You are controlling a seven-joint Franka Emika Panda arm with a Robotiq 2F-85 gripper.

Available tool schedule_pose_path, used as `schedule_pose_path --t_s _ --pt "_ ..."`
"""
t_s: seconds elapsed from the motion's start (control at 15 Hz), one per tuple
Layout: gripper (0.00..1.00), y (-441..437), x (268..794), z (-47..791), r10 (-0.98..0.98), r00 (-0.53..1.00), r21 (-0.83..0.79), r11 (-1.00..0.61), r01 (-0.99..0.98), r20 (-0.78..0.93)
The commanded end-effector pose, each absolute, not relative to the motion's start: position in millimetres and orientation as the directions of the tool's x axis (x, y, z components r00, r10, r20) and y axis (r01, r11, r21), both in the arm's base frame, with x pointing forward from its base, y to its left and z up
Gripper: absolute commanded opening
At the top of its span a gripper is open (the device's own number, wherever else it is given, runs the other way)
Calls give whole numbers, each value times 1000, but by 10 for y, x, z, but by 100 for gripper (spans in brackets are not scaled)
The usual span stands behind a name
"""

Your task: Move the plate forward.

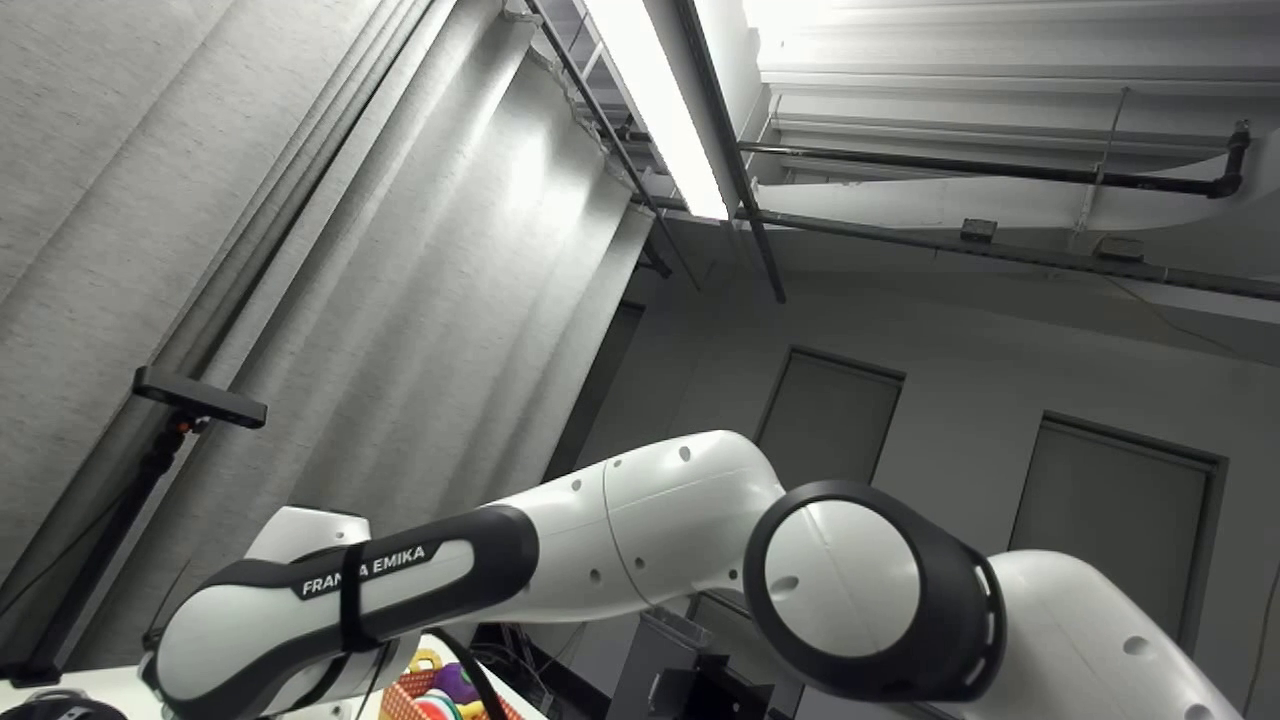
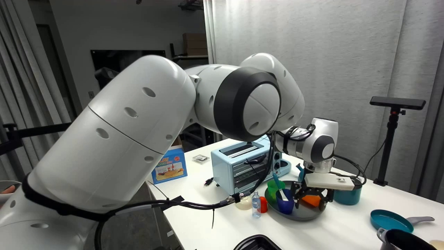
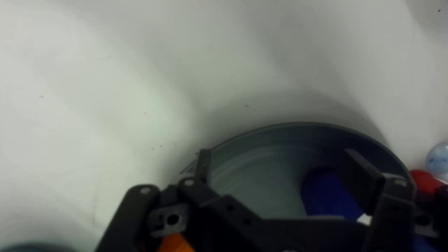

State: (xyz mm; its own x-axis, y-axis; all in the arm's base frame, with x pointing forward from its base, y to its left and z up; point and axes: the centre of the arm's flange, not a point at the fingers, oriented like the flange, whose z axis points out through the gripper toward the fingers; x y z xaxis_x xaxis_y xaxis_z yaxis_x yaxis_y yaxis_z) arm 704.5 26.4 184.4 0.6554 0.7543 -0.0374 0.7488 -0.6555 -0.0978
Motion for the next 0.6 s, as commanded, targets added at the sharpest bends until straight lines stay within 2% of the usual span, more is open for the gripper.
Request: schedule_pose_path --t_s 0.0,0.07,0.13,0.53 --pt "71 222 7157 1796 768 640 -96 -639 763 -26" --pt "71 222 7163 1787 768 640 -96 -639 763 -27" --pt "64 225 7171 1778 769 639 -98 -638 764 -27" --pt "19 254 7256 1713 786 619 -108 -616 780 -17"
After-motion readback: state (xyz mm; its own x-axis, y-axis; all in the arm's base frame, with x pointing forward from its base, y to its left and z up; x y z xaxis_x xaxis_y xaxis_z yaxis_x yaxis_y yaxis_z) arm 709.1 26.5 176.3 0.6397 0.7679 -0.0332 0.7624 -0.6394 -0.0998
